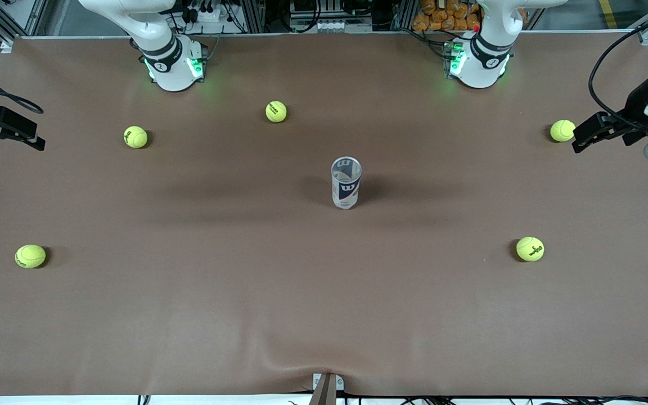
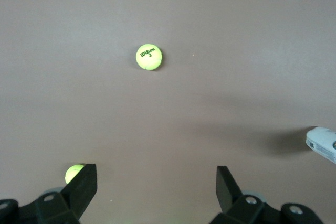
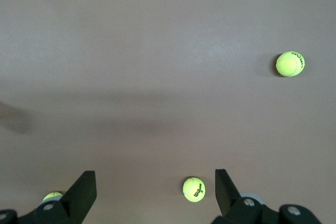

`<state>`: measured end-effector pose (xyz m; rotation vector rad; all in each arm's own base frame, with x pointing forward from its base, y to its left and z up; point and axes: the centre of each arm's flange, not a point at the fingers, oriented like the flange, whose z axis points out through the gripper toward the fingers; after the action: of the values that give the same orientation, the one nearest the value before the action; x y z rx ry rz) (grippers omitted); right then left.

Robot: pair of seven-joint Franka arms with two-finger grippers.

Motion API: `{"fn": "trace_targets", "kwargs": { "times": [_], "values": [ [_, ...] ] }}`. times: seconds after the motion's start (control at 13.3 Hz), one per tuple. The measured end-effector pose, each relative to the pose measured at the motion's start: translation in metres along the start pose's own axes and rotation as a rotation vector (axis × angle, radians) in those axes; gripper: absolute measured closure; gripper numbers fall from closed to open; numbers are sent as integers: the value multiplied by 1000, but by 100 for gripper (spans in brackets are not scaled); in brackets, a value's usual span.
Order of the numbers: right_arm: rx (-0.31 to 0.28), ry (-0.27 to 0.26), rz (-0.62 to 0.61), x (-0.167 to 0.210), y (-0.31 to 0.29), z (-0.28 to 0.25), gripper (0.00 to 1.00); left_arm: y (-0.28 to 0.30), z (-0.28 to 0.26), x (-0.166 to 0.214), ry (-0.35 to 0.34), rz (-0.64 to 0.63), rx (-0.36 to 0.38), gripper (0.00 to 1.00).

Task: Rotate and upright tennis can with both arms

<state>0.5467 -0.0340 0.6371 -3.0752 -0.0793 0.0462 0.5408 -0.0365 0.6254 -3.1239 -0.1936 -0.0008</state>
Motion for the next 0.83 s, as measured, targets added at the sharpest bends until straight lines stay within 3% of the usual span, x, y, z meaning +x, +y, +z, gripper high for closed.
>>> {"fn": "trace_targets", "kwargs": {
  "times": [0.3, 0.83],
  "values": [
    [6, -57, 0, -7, -1, 3, 0, 6, 0, -1, 0, 12, -1, 0],
    [-4, -57, -15, -12, -8, -3, 0, -2, -2, 2, 1, 9, -8, 0]
  ]
}}
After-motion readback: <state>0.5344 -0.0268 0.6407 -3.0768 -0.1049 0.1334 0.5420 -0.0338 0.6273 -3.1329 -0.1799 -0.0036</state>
